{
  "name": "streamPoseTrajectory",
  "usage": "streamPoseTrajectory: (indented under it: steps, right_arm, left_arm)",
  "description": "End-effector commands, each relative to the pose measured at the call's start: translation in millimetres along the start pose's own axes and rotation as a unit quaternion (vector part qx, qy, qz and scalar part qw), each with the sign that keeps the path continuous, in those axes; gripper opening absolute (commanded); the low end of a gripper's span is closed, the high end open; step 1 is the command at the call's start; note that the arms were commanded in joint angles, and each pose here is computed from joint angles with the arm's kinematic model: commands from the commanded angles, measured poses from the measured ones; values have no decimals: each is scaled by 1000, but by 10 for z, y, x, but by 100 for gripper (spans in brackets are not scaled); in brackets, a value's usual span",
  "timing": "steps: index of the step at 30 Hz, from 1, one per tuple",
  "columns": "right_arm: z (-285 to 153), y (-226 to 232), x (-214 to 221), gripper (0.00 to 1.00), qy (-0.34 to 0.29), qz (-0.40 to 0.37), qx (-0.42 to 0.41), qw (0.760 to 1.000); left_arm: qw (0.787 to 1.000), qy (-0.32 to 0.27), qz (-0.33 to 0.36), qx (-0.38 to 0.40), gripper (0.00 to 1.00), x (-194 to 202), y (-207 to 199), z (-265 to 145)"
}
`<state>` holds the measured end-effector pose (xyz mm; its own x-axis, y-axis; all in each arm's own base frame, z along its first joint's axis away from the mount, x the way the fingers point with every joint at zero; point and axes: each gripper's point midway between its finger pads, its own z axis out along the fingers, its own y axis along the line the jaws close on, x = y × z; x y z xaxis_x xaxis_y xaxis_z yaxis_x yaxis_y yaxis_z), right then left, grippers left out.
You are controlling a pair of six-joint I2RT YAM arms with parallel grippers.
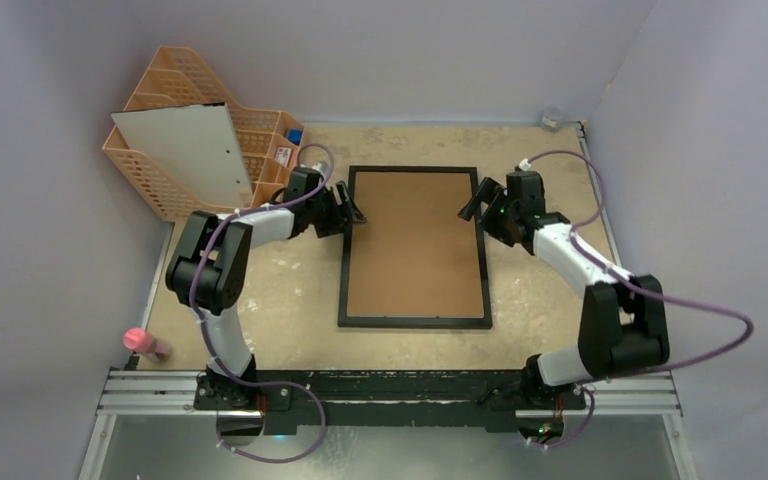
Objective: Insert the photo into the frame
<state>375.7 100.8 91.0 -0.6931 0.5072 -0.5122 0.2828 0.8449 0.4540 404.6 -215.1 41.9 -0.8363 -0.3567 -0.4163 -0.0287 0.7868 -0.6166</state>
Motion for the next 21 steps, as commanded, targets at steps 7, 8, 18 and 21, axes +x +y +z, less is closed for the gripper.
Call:
streamPoseTrajectory:
  steps: [7,8,18,21]
  right_arm:
    - [-586,154,1074,92,183,30,-150,971]
    - [-617,116,1150,92,192,28,-150,969]
    - [-1024,-178,1724,91,285,47,-122,949]
    - [-1035,-333,1804,90,296,42,-85,950]
  left_arm:
    - [999,22,2,34,70,83,-125,85]
    - [999,22,3,31,70,89,-106,94]
    - [999,33,10,26,70,159,-43,110]
    - [999,34,14,27,70,170,-38,109]
